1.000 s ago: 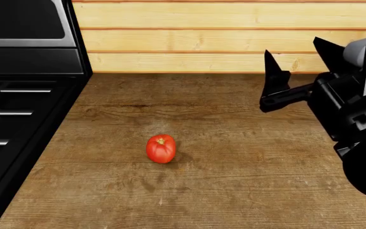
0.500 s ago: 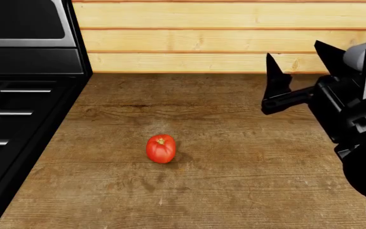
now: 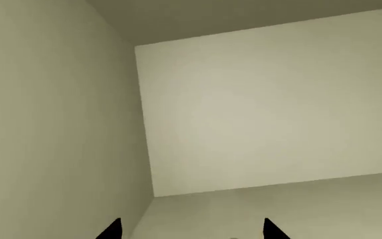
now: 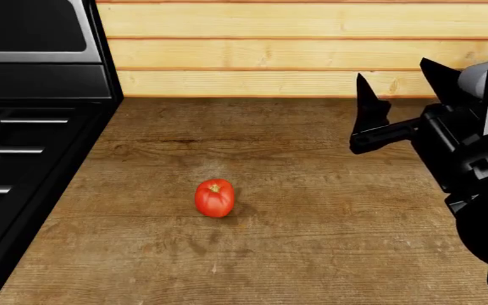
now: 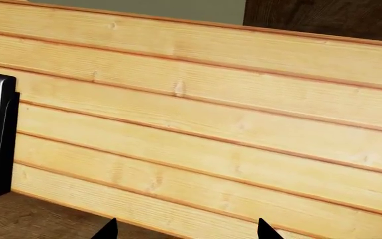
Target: Pick the corn, tomato from the counter and place them in the cabinet. Then close the cabinet.
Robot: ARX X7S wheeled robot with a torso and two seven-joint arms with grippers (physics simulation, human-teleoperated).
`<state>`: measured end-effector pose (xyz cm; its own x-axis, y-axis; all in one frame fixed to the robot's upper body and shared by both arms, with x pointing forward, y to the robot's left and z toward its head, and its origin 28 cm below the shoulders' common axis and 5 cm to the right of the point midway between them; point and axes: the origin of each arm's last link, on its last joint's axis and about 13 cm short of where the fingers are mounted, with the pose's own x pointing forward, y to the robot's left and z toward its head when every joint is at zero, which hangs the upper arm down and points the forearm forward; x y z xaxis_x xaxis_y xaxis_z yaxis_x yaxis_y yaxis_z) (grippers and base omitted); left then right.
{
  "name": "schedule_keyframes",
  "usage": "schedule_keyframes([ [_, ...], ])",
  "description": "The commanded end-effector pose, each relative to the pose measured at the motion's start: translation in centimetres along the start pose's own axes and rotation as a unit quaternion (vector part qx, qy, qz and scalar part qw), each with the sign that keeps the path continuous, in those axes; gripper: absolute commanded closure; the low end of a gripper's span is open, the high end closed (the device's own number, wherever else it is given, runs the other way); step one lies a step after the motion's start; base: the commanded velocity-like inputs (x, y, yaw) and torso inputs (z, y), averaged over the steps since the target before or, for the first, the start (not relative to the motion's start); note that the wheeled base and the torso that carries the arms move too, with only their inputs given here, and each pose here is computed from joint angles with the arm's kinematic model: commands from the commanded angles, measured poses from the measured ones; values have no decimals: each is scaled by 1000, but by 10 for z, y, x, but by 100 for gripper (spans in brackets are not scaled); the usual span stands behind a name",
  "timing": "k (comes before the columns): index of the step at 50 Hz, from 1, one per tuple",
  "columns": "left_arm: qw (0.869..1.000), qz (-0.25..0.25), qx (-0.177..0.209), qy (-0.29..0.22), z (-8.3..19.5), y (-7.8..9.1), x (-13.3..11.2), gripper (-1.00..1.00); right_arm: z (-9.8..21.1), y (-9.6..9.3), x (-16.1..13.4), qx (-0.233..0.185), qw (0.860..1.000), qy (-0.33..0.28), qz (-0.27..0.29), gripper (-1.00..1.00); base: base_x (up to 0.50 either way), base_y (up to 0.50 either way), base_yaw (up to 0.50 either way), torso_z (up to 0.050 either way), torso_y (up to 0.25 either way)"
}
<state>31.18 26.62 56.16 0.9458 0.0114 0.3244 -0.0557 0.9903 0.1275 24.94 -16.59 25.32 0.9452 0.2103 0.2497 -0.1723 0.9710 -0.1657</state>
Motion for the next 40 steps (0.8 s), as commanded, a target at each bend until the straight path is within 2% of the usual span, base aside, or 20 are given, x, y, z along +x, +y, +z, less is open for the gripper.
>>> schedule_keyframes([
  [1, 1000, -7, -1, -1, 1, 0, 0, -100, -1, 0, 1, 2, 1000, 0, 0, -100, 0, 0, 0, 0, 0],
  [7, 998, -17, 3, -62, 18, -3, -5, -100, -1, 1, 1, 2, 1000, -1, 0, -100, 0, 0, 0, 0, 0],
  [13, 993, -16, 16, -117, 35, 1, -19, -100, -1, 4, 2, 3, 1000, -3, 3, -100, 0, 0, 0, 0, 0],
  [21, 986, -23, 15, -167, 47, 3, -36, -100, 1, 8, 4, 1, 1000, -4, 9, -100, 0, 0, 0, 0, 0],
  [34, 972, -82, 2, -219, 36, -9, -62, -100, 1, 9, 6, 1, 1000, -4, 10, -100, 0, 0, 0, 0, 0],
  [40, 965, -118, 14, -236, 28, -17, -76, -100, -2, 9, 6, 3, 1000, -3, 10, -100, 0, 0, 0, 0, 0],
])
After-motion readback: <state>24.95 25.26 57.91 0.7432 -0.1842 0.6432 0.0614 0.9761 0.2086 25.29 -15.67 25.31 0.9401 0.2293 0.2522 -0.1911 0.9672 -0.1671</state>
